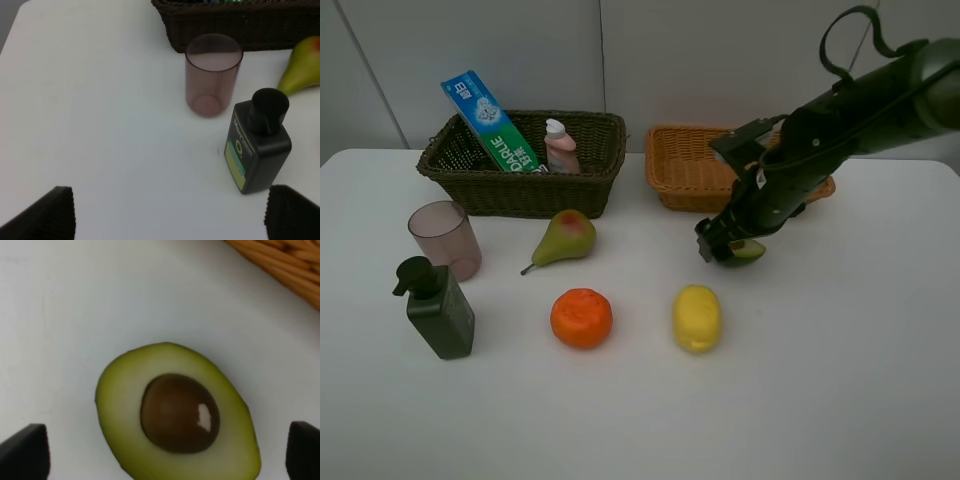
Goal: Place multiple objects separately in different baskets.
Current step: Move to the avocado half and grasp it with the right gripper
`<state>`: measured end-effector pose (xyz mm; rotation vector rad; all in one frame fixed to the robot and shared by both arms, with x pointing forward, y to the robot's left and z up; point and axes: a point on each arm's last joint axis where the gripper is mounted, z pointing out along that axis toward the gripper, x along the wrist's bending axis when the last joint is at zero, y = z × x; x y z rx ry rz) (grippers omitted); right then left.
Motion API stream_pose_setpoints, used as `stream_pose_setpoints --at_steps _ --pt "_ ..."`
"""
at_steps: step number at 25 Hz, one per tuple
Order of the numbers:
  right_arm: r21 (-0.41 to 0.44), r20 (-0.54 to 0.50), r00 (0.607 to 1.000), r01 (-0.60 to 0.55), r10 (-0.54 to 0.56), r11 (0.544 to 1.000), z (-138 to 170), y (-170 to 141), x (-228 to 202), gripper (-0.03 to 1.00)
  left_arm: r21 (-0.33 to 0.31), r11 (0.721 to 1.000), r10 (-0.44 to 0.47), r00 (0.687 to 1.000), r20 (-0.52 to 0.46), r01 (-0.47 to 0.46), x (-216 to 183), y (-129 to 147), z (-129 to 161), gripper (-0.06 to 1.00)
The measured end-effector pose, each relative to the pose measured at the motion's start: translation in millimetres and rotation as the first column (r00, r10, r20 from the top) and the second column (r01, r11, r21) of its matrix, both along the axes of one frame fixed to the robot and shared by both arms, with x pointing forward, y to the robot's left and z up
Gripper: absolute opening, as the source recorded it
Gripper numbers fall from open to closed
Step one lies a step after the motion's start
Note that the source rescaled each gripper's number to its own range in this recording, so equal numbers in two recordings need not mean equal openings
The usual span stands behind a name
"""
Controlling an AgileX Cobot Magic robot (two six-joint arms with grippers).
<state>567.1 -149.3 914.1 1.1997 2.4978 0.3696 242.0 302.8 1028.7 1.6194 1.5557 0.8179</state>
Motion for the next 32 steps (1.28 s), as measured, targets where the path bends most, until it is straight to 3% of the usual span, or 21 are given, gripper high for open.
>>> stream_pose_setpoints --at_steps 19,32 --pt "0.022 -0.009 1.000 -0.020 0.020 1.000 -36 6 7 1.00 0.000 1.000 0.000 1.000 0.000 0.000 0 0 0 1.00" --pt "0.033 -0.019 1.000 -0.001 0.002 0.999 -38 7 7 1.00 0.000 1.000 0.000 1.000 0.000 0.000 0 0 0 1.00"
